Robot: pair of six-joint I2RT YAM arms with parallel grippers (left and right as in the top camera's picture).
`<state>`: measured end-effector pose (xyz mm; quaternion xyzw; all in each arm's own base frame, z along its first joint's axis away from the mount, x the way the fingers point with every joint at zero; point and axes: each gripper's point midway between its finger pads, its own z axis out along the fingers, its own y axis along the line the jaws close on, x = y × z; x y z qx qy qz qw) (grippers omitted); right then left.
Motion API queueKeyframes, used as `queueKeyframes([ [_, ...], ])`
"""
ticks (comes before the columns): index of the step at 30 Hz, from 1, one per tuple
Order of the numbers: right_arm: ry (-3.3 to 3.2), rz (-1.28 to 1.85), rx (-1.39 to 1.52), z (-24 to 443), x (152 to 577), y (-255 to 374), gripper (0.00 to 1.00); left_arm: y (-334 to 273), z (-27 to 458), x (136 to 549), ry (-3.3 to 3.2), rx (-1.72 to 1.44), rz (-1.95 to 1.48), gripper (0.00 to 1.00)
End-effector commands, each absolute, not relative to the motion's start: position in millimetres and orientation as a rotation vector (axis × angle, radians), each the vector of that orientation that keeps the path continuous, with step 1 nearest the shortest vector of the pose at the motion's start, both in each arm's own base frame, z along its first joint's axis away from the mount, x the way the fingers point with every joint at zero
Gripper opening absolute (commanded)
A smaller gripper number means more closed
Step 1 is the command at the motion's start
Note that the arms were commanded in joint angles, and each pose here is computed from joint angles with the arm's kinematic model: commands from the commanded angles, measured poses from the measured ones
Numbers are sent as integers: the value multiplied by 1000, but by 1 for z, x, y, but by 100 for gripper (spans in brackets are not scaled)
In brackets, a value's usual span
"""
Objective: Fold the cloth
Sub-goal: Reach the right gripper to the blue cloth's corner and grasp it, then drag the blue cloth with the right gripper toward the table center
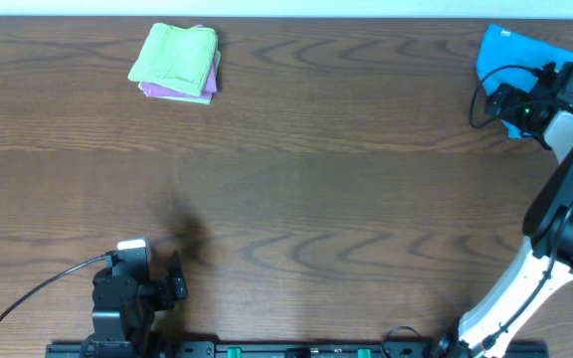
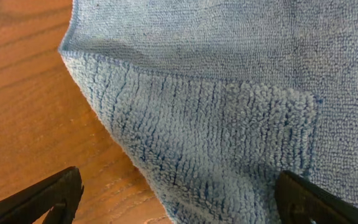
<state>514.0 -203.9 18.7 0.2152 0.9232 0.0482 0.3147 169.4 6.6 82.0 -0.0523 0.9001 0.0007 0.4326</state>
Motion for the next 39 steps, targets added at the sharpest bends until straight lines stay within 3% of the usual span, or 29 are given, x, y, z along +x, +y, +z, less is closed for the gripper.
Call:
queueKeyframes([
  [1,2443,90,555,17,517,-204,99,7,61,161,2315,-128,12,95],
  [3,2455,15,583,15,512,-213,97,7,61,161,2315,-128,12,95],
  [4,2460,-18,581,14,510,-217,78,7,61,161,2315,-128,12,95],
  [6,2475,-48,559,10,509,-219,59,7,61,161,2315,-128,12,95],
  [8,2493,-52,563,2,507,-219,20,7,61,161,2315,-128,12,95],
  [10,2501,-50,562,0,506,-217,2,7,61,161,2315,-128,12,95],
  [11,2503,-48,560,-1,506,-216,1,7,61,161,2315,-128,12,95],
  [18,2507,-40,534,1,510,-206,1,7,61,161,2315,-128,12,95],
  [23,2455,1,418,52,527,-165,1,7,61,161,2315,-128,12,95],
  [30,2496,93,163,120,517,-49,1,7,61,161,2315,-128,12,95],
  [36,2692,194,-155,108,467,80,1,7,60,161,2315,-128,12,95],
  [37,2737,204,-216,100,453,99,7,7,61,161,2315,-128,12,95],
  [38,2772,206,-268,94,442,113,31,7,61,161,2315,-128,12,95],
  [39,2807,209,-323,86,430,129,78,7,61,161,2315,-128,12,95],
])
